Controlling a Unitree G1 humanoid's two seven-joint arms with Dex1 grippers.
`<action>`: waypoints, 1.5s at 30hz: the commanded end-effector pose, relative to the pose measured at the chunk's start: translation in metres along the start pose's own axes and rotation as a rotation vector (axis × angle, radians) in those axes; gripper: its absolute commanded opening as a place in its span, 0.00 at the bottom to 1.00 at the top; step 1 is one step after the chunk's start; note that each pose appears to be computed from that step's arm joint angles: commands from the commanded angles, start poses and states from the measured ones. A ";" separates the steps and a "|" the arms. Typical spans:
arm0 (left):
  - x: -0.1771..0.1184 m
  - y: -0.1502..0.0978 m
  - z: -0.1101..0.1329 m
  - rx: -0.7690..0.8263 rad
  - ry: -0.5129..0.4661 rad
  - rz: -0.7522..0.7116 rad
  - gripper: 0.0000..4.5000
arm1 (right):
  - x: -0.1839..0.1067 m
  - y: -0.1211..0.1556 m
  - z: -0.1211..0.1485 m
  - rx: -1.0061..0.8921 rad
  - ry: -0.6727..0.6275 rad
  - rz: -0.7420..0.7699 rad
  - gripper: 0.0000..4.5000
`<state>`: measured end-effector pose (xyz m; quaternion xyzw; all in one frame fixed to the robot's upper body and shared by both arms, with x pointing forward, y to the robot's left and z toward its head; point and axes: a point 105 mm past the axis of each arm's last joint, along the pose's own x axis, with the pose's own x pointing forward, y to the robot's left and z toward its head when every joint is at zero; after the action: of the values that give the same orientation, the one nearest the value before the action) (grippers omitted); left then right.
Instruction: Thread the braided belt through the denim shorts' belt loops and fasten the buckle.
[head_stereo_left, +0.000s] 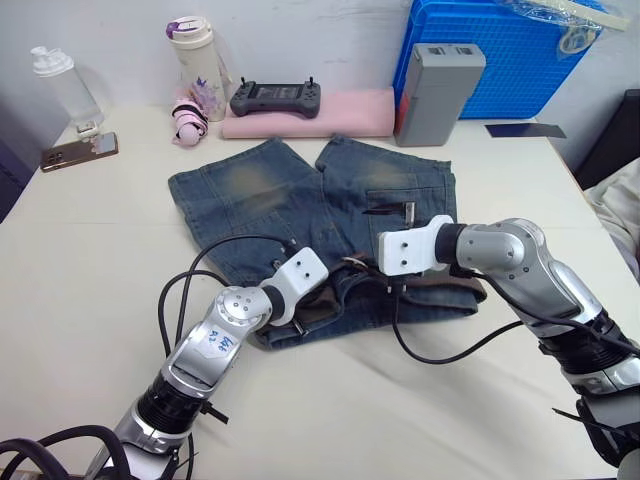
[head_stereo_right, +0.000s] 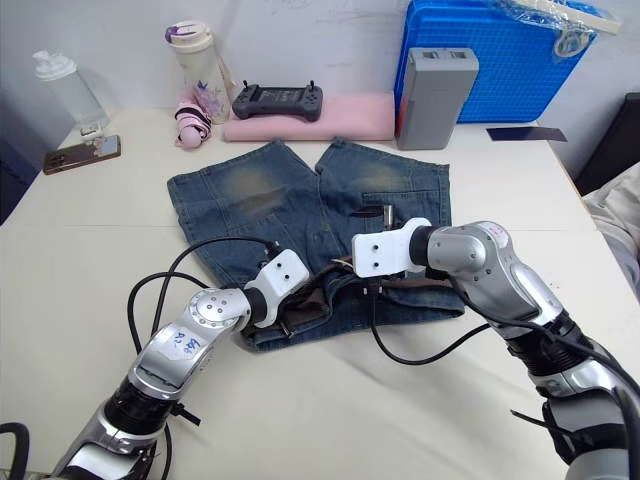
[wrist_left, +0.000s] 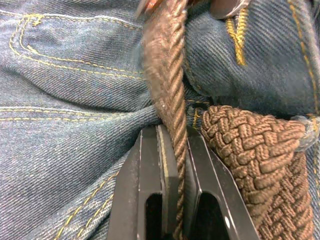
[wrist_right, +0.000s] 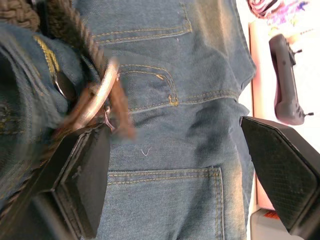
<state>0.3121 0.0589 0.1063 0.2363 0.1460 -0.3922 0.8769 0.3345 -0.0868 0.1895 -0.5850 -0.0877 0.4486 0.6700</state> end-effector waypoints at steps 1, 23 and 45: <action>0.005 -0.012 -0.010 -0.005 0.036 -0.041 0.00 | 0.002 0.007 0.007 -0.031 -0.023 0.030 0.98; -0.024 0.001 -0.009 -0.176 -0.030 -0.051 0.42 | 0.002 0.019 0.009 0.037 -0.002 0.054 0.00; -0.064 0.064 -0.061 -0.213 0.062 -0.176 0.00 | -0.005 0.013 0.011 0.104 0.003 -0.035 0.00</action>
<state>0.3176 0.1690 0.1122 0.1064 0.2252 -0.4293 0.8681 0.3193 -0.0770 0.1648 -0.5439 -0.0472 0.4623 0.6988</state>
